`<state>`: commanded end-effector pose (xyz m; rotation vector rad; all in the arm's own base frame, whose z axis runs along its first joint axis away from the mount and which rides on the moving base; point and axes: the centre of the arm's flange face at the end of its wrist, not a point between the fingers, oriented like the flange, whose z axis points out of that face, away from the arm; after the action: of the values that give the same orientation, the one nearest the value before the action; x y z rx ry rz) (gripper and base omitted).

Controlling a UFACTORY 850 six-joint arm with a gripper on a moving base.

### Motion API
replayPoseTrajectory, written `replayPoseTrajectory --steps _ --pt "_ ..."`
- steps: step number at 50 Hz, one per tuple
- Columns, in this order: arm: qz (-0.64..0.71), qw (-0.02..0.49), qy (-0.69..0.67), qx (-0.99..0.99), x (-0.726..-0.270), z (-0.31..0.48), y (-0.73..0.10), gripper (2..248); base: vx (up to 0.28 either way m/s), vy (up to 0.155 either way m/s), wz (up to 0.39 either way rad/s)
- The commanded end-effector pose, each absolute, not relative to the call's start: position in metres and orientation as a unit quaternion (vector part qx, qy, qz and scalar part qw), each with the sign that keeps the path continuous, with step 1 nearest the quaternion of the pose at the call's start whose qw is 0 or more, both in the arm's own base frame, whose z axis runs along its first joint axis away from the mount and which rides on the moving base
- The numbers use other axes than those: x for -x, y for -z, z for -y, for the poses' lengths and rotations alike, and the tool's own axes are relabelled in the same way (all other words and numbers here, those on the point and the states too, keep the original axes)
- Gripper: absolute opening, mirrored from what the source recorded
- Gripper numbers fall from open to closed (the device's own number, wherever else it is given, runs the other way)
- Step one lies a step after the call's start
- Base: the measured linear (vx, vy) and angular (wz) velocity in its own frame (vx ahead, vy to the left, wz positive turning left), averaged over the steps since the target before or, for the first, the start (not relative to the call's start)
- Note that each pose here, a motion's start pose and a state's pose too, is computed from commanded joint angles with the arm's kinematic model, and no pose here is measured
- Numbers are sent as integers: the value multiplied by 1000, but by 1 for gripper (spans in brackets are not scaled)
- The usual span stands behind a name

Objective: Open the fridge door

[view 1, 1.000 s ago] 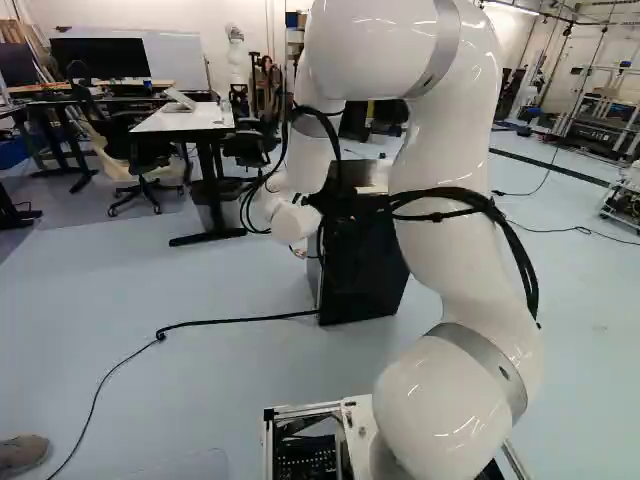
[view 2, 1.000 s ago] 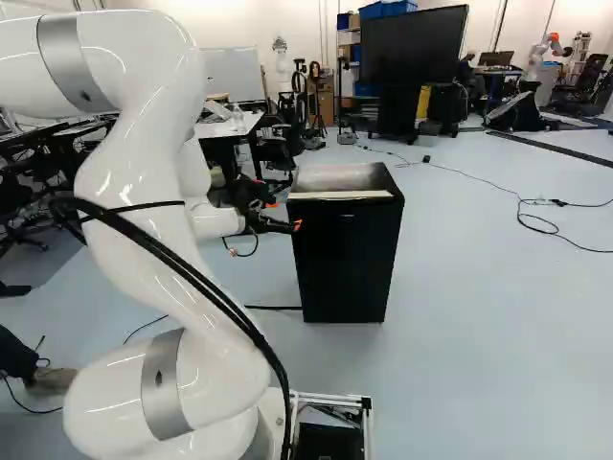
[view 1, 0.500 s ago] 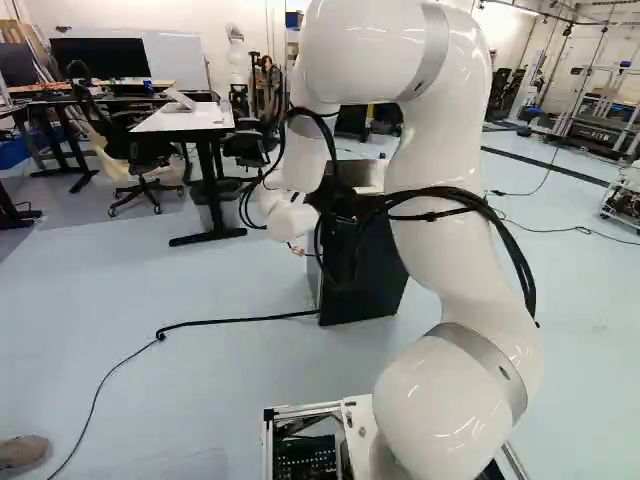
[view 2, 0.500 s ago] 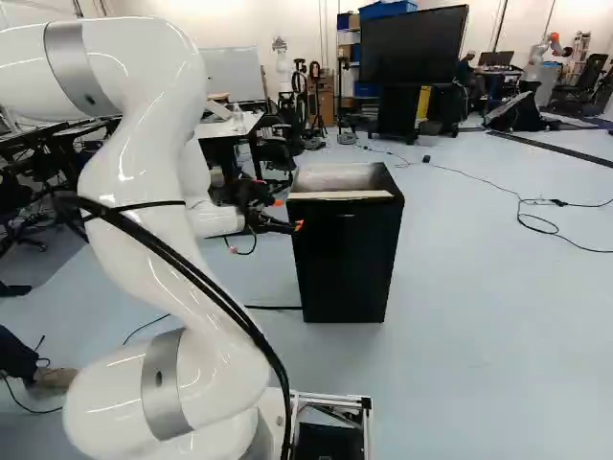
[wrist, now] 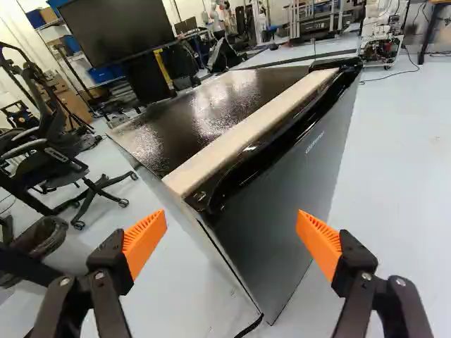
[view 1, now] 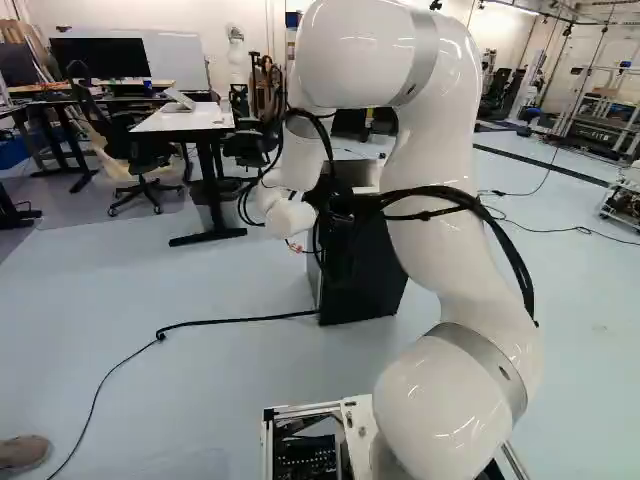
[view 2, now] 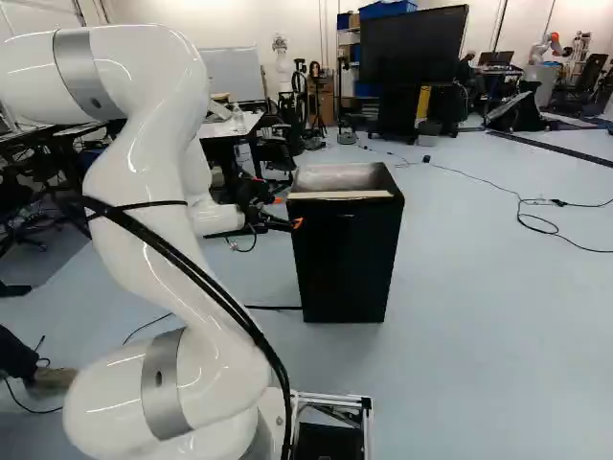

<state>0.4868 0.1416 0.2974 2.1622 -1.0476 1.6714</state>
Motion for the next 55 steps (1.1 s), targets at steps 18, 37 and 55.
replayPoseTrajectory --steps 18,37,55 --pt "307 145 -559 -756 -487 -142 -297 247 0 0 0" --pt "297 151 -558 -760 -487 -142 -297 247 0 0 0" --pt "300 152 -558 -758 -491 -140 -297 247 0 0 0"
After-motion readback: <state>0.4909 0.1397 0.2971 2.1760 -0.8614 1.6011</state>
